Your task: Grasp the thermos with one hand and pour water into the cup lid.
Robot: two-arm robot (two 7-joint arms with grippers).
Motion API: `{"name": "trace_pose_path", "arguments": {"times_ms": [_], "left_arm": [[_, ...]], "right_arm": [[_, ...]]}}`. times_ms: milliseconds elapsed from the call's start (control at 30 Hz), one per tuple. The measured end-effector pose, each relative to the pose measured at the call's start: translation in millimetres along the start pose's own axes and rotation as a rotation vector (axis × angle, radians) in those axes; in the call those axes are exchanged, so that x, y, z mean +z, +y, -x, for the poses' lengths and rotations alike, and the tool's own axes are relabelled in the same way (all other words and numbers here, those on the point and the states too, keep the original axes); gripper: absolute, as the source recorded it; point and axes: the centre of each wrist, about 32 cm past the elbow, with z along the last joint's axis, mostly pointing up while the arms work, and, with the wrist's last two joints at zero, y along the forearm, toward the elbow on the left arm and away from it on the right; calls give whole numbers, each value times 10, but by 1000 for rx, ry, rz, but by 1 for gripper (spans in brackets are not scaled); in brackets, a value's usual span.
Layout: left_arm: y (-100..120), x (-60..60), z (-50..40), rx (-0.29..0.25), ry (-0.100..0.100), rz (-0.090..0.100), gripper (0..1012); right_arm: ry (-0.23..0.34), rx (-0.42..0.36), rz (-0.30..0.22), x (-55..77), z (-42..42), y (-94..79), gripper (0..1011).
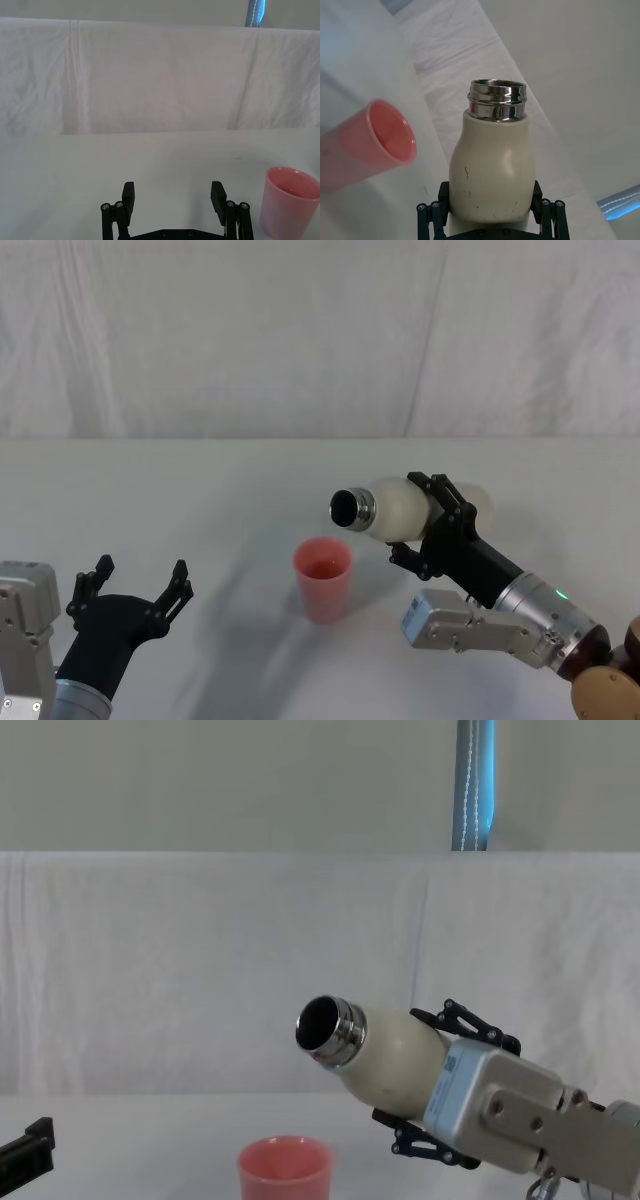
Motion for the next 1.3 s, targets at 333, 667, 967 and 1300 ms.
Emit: {"name": "trace_pose_path", "arguments": {"times_ms": [333,667,967,1300], "left_arm": [[0,0,0,0,0,0,1001],[0,0,0,0,0,0,1001],[0,0,0,0,0,0,1001],[0,0,0,0,0,0,1001]], "right_arm": [[-67,12,27,-166,-31,50,962],[-142,14,24,-216,-42,132,962],[-221,39,4,-247,-22,157,962],[-260,51,0,-266,-11,181,962]]}}
